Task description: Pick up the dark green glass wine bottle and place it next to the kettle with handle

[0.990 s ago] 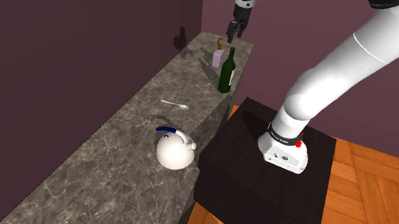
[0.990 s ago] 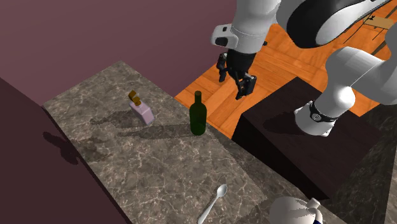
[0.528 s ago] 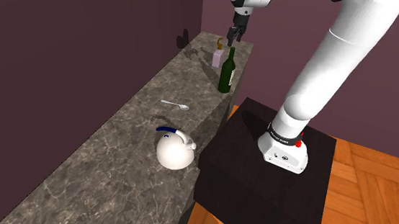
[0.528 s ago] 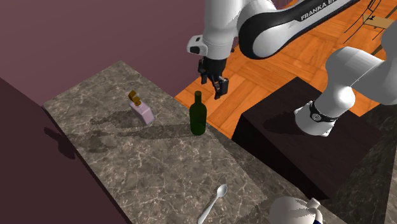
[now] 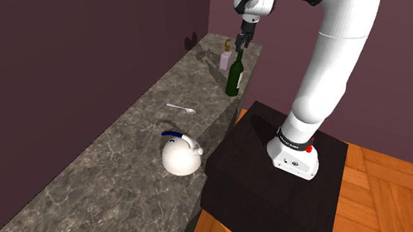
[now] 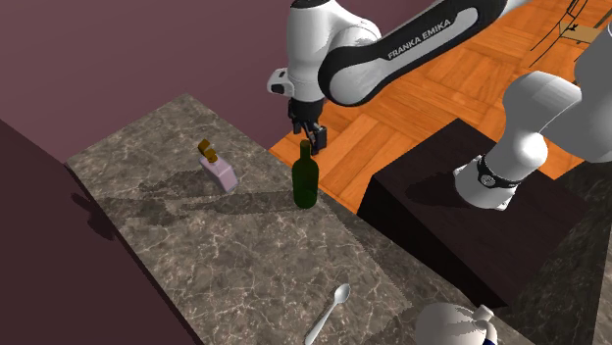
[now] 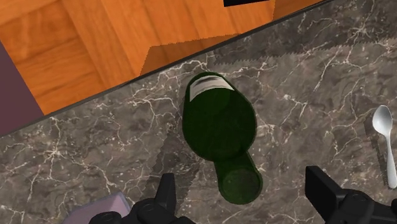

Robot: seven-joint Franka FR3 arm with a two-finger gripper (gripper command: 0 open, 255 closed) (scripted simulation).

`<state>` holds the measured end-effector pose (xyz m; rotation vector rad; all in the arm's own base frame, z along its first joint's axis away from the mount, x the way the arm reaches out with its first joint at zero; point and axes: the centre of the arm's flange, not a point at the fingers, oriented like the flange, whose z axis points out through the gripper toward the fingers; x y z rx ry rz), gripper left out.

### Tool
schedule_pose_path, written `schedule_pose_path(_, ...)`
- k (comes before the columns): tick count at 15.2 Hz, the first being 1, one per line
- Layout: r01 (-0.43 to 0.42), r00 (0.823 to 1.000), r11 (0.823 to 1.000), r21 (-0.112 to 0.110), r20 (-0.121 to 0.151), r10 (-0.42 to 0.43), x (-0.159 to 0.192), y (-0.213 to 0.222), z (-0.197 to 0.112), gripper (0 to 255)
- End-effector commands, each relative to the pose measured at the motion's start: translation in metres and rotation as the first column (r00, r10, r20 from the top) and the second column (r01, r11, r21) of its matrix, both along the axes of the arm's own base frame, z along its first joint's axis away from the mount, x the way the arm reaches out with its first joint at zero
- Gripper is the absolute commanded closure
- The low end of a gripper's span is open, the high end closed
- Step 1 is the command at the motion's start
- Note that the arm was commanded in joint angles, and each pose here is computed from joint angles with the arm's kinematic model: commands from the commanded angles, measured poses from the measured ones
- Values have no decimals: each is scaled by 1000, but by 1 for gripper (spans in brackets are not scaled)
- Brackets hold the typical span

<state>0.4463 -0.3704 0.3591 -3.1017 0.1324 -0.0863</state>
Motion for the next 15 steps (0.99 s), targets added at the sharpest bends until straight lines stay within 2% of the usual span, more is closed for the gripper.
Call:
schedule_pose_path(1,0,1000,1000,0,0,0,0,-1,-11,0)
schedule_pose_path(4,0,1000,1000,0,0,0,1,0,-30,0)
schedule_pose_path(12,0,1000,1000,0,0,0,1,0,-30,0)
schedule_pose_path(13,0,1000,1000,0,0,0,1,0,-30,255)
schedule_pose_path(15,0,1000,1000,0,0,0,1,0,-30,255)
